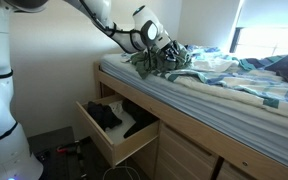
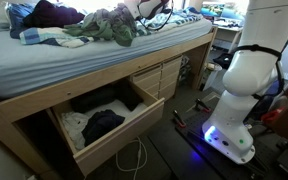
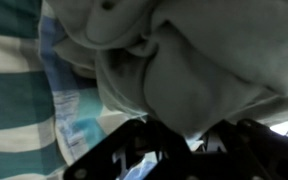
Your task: Remove the grey clothing from the bed and place it in the open drawer
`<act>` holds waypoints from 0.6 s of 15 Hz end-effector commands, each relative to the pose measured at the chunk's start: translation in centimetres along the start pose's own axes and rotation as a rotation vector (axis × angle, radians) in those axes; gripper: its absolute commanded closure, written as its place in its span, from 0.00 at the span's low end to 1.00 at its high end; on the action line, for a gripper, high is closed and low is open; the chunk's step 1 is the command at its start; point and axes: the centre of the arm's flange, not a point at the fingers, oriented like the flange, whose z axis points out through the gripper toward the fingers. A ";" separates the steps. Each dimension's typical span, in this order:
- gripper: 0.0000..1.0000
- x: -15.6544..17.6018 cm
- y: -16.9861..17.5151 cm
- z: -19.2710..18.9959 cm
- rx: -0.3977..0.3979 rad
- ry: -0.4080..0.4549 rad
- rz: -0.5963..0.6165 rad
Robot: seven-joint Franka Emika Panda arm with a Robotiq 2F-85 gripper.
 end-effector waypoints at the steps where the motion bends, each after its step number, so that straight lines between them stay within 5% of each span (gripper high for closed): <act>1: 0.99 0.5 -2.0 -2.7 0.003 0.074 0.000; 9: 0.97 2.7 -6.1 -13.5 0.112 0.204 -0.070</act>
